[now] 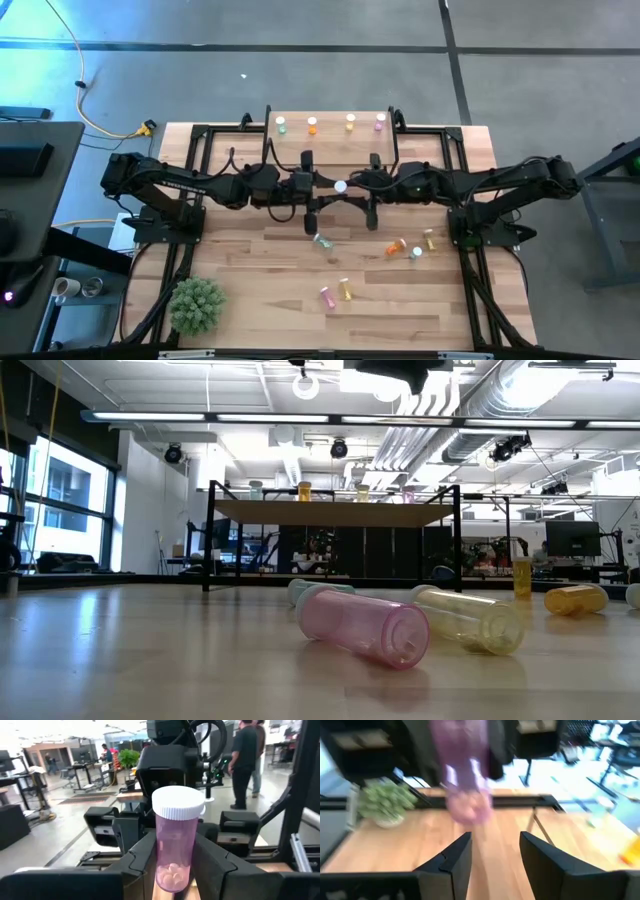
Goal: Pick and place medicine bottles onto shelf by color
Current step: Put the top violet pill bottle on the shelf aligned with the other violet pill bottle, then put the left blue pill bottle on the shelf aligned with the other blue pill bottle
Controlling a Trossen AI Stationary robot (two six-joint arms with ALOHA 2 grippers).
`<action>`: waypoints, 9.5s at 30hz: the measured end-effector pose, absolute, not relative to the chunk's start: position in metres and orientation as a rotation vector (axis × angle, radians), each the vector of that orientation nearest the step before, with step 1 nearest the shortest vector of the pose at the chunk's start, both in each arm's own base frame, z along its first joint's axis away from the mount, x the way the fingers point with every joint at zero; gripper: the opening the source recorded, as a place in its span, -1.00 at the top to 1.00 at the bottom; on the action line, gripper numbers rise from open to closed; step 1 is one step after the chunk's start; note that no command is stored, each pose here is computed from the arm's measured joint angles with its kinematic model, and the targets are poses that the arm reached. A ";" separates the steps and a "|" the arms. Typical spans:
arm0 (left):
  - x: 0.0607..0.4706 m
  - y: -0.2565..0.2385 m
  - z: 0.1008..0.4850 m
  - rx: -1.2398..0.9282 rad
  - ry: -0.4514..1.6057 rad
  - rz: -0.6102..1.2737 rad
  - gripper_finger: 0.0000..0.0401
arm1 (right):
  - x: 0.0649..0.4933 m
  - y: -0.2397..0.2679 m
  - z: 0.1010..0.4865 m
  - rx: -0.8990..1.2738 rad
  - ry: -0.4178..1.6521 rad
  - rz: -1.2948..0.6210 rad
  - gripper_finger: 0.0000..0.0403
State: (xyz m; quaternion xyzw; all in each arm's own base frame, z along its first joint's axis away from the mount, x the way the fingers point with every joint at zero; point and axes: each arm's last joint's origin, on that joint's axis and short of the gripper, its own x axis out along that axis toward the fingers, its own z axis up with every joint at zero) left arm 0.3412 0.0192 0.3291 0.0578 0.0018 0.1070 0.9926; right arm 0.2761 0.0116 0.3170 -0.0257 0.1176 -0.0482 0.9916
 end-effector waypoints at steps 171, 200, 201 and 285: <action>0.348 0.090 0.272 0.036 0.336 0.457 -0.02 | 0.204 -0.143 0.291 0.165 0.607 -0.591 0.50; 0.348 0.090 0.272 0.035 0.336 0.452 -0.01 | 0.210 -0.145 0.283 0.189 0.637 -0.607 0.50; 0.348 0.090 0.272 0.035 0.336 0.452 -0.01 | 0.210 -0.145 0.283 0.188 0.637 -0.607 0.50; 0.319 -0.014 0.250 0.030 0.738 0.447 -0.01 | 0.187 0.055 0.282 0.335 0.807 -0.470 0.20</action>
